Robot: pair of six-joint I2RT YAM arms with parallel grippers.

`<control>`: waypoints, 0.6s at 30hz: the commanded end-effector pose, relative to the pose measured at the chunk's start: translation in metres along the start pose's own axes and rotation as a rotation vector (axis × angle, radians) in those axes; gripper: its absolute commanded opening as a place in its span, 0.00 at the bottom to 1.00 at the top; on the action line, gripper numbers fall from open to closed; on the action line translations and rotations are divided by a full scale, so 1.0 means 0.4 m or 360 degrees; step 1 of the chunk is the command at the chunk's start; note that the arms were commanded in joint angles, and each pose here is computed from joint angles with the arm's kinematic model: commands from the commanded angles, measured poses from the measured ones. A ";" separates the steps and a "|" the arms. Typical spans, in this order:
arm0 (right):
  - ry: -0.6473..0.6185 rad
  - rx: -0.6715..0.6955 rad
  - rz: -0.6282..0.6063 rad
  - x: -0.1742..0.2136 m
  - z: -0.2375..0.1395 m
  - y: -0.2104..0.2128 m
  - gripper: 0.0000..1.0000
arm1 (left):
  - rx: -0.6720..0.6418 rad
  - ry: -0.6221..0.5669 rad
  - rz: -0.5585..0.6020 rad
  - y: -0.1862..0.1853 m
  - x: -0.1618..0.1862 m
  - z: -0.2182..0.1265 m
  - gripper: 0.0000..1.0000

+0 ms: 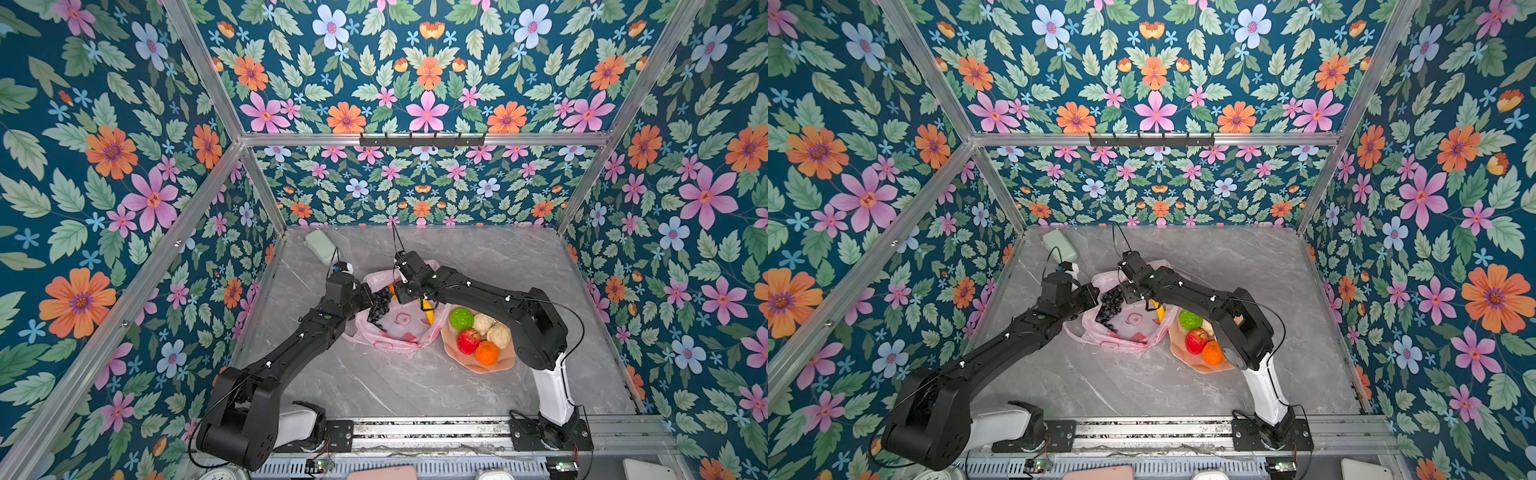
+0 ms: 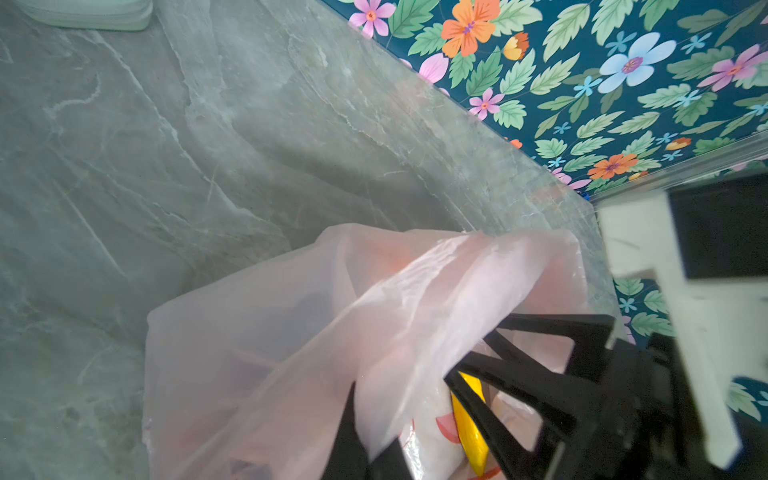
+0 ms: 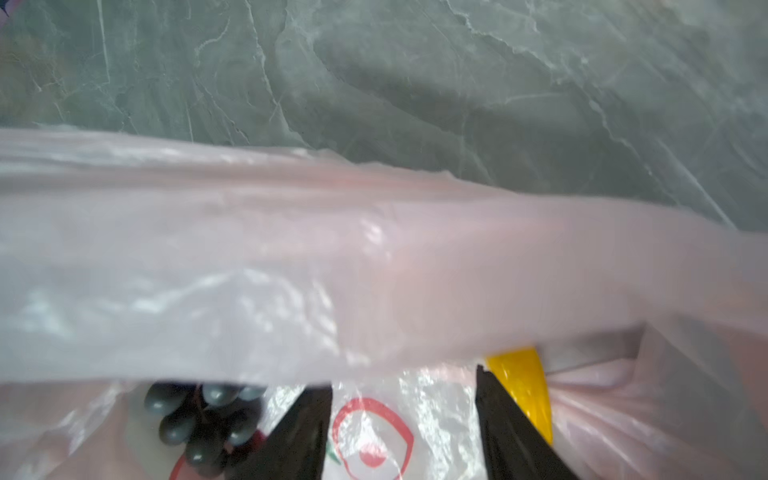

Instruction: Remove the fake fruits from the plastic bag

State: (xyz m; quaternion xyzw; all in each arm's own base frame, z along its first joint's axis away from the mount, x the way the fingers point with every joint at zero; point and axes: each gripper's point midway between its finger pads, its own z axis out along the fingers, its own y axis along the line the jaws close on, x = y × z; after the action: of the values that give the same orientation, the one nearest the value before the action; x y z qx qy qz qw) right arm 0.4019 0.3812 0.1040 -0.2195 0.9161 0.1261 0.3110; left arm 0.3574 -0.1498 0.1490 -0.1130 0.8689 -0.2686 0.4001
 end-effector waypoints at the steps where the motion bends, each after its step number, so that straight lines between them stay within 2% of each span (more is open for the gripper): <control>1: -0.0145 -0.0025 -0.0128 -0.063 0.012 0.018 0.57 | 0.0001 -0.0008 -0.0018 -0.003 -0.013 0.001 0.00; 12: -0.0245 -0.0027 -0.0194 -0.113 0.067 0.034 0.54 | 0.0065 0.0004 -0.0045 -0.022 -0.016 0.008 0.00; 18: -0.0277 0.0053 -0.0177 -0.129 0.093 0.018 0.50 | 0.0081 0.0015 -0.0049 -0.026 -0.013 0.009 0.00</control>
State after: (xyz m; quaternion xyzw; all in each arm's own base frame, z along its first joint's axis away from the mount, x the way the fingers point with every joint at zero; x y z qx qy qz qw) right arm 0.4449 0.4170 0.1032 -0.2602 0.8794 0.1226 0.3793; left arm 0.3605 -0.1545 0.1491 -0.1210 0.8678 -0.2876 0.3868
